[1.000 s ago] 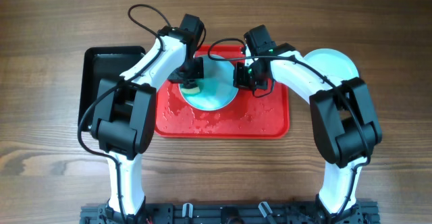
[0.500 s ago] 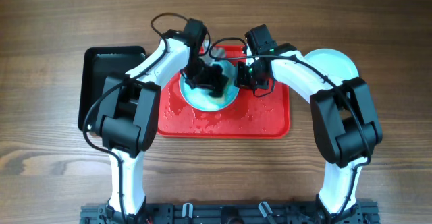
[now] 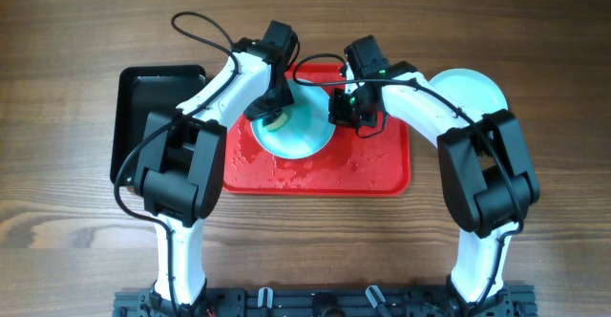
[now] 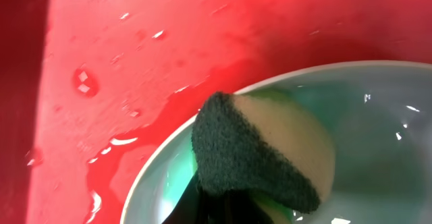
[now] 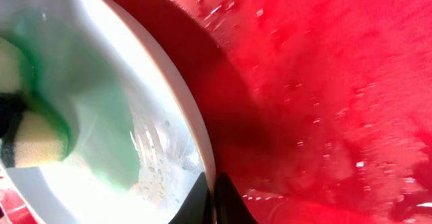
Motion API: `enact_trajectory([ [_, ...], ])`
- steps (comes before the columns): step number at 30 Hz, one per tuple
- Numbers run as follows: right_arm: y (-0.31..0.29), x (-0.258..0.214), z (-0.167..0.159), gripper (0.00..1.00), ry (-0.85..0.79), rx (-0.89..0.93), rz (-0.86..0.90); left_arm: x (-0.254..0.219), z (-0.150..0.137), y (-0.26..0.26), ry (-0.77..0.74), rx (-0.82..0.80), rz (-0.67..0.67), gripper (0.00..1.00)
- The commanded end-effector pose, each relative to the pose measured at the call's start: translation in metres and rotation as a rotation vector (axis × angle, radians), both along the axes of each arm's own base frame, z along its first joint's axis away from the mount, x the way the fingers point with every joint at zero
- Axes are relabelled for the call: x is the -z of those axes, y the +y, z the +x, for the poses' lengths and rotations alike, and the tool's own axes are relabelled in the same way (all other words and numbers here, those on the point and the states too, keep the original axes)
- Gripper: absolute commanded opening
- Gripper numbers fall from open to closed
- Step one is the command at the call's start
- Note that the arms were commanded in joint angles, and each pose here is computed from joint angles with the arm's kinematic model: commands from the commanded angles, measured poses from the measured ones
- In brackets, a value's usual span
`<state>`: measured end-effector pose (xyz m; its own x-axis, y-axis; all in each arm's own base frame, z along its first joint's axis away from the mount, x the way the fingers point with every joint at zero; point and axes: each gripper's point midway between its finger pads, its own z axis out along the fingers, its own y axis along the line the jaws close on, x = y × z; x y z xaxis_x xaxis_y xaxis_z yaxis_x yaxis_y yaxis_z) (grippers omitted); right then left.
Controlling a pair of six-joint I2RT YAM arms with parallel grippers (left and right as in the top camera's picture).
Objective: Clean dirty plates on tray and stack at the side
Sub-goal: 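Scrub the second light-blue plate with the sponge in the left gripper, then lift the second plate with the right gripper and stack it on the right pile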
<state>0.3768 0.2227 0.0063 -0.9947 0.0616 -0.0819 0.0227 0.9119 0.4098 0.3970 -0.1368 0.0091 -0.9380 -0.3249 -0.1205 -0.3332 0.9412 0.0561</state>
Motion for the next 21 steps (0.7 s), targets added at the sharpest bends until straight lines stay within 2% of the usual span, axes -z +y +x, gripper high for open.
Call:
enact_trajectory([
  [1,-0.005,0.006,-0.001,0.04,0.013,0.001,-0.012,0.020,-0.026,0.005,0.135,0.018,-0.026,0.04],
  [3,-0.005,0.006,-0.001,0.04,0.013,0.002,-0.012,0.017,-0.041,-0.035,0.212,0.207,-0.263,0.04],
  [7,-0.004,0.006,-0.001,0.04,0.014,0.004,-0.011,-0.001,-0.056,-0.081,0.240,0.419,-0.565,0.04],
  [11,-0.005,0.006,-0.001,0.04,0.014,0.003,-0.011,-0.005,-0.044,-0.086,0.186,0.447,-0.593,0.04],
  [16,-0.004,0.006,-0.002,0.04,0.012,-0.003,-0.009,-0.028,0.013,-0.065,0.014,0.419,-0.563,0.04],
  [19,-0.003,0.005,-0.002,0.04,0.008,-0.016,-0.005,-0.066,0.050,-0.036,-0.089,0.362,-0.552,0.04],
  [21,-0.003,0.000,-0.002,0.04,-0.004,-0.038,0.008,-0.086,0.063,-0.020,-0.135,0.335,-0.550,0.04],
])
